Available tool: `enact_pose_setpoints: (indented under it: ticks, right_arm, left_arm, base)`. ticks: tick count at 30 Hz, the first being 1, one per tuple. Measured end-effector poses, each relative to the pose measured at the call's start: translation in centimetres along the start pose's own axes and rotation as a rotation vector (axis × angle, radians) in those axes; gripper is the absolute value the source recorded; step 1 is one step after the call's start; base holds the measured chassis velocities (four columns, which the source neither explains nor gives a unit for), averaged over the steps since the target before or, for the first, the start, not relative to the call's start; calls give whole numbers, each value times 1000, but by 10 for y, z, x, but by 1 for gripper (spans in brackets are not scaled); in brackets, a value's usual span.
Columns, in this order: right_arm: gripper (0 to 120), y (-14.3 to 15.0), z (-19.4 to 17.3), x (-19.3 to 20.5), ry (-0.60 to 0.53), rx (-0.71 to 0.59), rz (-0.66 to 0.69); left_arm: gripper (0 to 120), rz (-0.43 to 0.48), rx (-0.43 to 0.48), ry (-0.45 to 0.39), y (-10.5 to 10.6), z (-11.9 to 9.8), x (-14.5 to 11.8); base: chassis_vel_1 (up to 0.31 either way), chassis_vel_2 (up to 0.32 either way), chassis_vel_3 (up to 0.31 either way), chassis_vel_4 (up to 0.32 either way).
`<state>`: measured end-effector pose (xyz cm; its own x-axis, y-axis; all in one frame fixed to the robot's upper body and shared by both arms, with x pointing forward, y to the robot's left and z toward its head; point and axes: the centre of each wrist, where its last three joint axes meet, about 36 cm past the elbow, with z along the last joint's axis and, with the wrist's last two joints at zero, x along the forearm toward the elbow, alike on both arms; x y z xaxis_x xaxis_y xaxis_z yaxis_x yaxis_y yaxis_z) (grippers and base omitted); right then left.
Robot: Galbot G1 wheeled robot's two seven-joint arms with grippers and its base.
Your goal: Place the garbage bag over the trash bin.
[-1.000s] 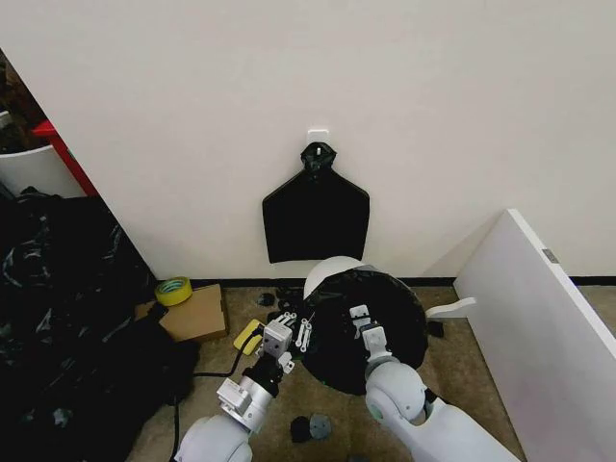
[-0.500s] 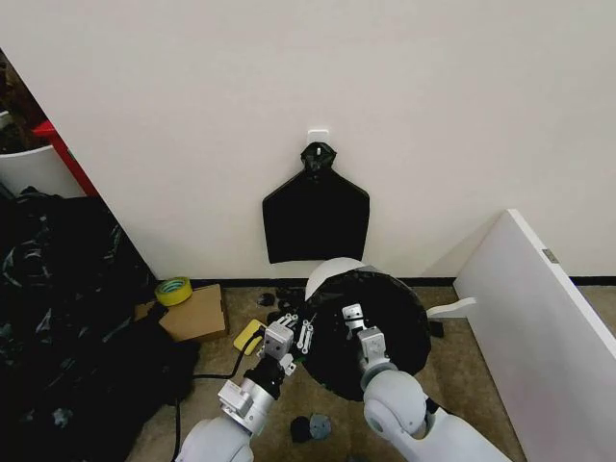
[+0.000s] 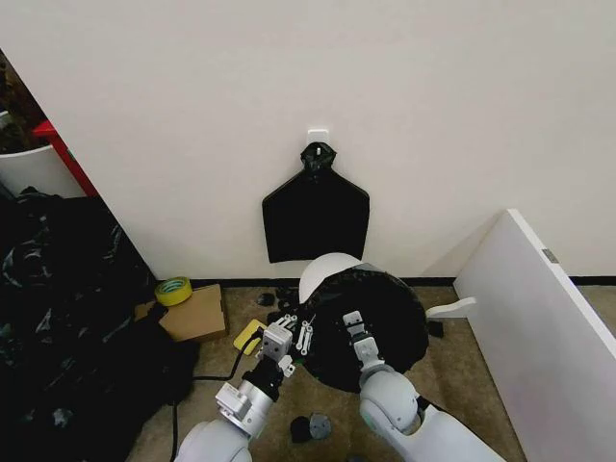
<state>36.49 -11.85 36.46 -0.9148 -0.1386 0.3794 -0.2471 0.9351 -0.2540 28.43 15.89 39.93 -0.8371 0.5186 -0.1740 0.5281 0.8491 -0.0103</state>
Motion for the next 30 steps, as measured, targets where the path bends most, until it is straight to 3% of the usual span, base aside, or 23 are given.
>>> enact_pose_setpoints:
  ticks: [6, 8, 12, 16, 18, 21, 22, 26, 30]
  right_arm:
    - [4, -1, -6, 11, -82, -53, -40]
    - [15, -5, -7, 19, -167, -97, -80]
    - [32, -19, 5, 43, -445, -158, -253]
    - [45, -20, 7, 74, -513, -141, -287]
    - [52, -27, -12, 97, -616, -146, -263]
    - [67, -41, -19, 108, -858, 53, -170]
    - [67, -41, -19, 108, -858, 53, -170]
    - [82, -38, -17, 120, -943, 137, -36]
    - [94, -30, -13, 130, -906, 186, 125]
  left_arm:
    - [5, -15, 8, 1, 4, 2, -3]
    - [5, -31, 17, 4, 8, 4, -6]
    - [5, -73, 59, 40, 20, 14, -14]
    - [5, -104, 119, 50, 28, 19, -23]
    - [5, -147, 237, 51, 36, 21, -30]
    - [5, -235, 548, 96, 42, 6, -40]
    - [5, -235, 548, 96, 42, 6, -40]
    - [5, -302, 746, 125, 56, -5, -47]
    - [5, -357, 829, 135, 70, -11, -49]
  base:
    - [0, 0, 0, 0]
    - [0, 0, 0, 0]
    - [0, 0, 0, 0]
    - [0, 0, 0, 0]
    - [0, 0, 0, 0]
    - [0, 0, 0, 0]
    - [0, 0, 0, 0]
    - [0, 0, 0, 0]
    - [0, 0, 0, 0]
